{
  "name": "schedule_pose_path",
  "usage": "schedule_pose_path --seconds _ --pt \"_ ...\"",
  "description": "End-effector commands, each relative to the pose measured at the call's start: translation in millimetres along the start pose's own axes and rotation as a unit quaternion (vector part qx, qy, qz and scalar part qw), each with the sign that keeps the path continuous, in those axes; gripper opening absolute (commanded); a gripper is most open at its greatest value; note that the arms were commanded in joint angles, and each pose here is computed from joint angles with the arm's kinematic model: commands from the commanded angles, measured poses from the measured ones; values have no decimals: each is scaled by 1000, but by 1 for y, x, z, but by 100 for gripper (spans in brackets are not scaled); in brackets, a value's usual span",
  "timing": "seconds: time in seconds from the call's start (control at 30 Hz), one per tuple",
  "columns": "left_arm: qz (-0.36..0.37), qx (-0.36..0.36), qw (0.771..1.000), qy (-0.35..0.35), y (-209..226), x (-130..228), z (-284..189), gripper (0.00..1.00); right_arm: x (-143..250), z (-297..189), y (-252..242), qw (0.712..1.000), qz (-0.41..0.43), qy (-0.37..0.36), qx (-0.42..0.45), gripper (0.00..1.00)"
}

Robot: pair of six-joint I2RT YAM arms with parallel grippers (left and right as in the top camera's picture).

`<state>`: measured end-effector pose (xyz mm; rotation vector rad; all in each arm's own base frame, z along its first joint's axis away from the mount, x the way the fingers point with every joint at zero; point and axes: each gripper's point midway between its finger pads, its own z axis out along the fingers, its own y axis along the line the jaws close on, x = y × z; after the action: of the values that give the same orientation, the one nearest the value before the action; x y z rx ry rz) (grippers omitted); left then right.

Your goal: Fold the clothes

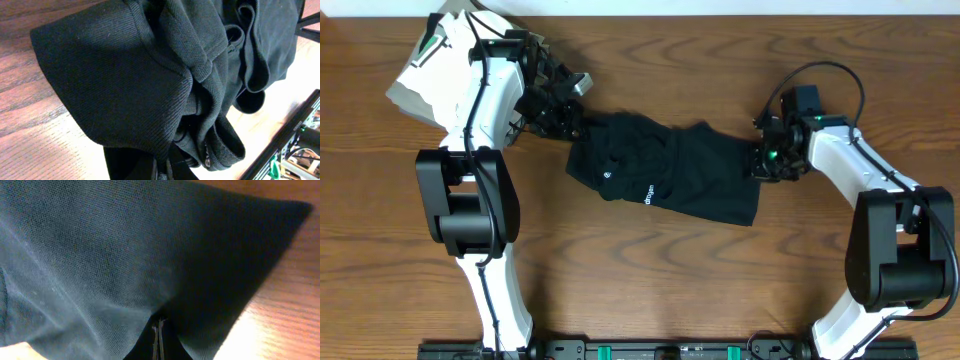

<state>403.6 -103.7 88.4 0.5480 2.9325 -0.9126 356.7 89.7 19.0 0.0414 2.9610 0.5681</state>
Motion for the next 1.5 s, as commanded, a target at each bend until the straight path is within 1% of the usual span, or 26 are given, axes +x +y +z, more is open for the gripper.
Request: schedule_pose_path --seconds 0.0,0.17,0.3,0.47,0.63,0.8,0.87,0.93,1.1,1.2,1.37,1.4,1.47 --pt "0 -5 1000 -6 -4 -2 -9 6 8 4 -1 999 29 1 -15 1" --pt "8 -4 1000 -4 -19 2 -17 6 25 28 -12 998 51 23 -10 1" --pt "40 -6 999 -19 -50 -3 -24 6 34 39 -18 997 59 44 -7 1" --pt "109 -9 993 -39 -113 -16 -17 6 37 45 -19 997 63 54 -9 1" --pt "178 7 983 -40 -183 -21 15 6 38 45 -19 997 63 54 -9 1" --pt "272 28 961 -43 -256 -16 56 6 38 45 -19 997 63 54 -9 1" --pt "293 15 955 -50 -274 -16 68 6 37 45 -19 997 62 54 -9 1" --pt "311 -8 948 -61 -287 -17 79 6 38 45 -19 997 62 54 -9 1" --pt "357 -31 930 -82 -315 -16 94 6 37 45 -20 997 63 53 -9 1" --pt "365 -46 925 -91 -319 -19 96 6 35 44 -20 996 68 50 -16 1" --pt "367 -50 924 -98 -319 -22 95 7 27 40 -18 995 77 37 -48 1" --pt "368 -49 923 -99 -320 -22 95 15 25 39 -19 995 78 34 -51 1" --pt "370 -48 922 -104 -321 -24 95 60 21 36 -20 995 81 28 -55 1"
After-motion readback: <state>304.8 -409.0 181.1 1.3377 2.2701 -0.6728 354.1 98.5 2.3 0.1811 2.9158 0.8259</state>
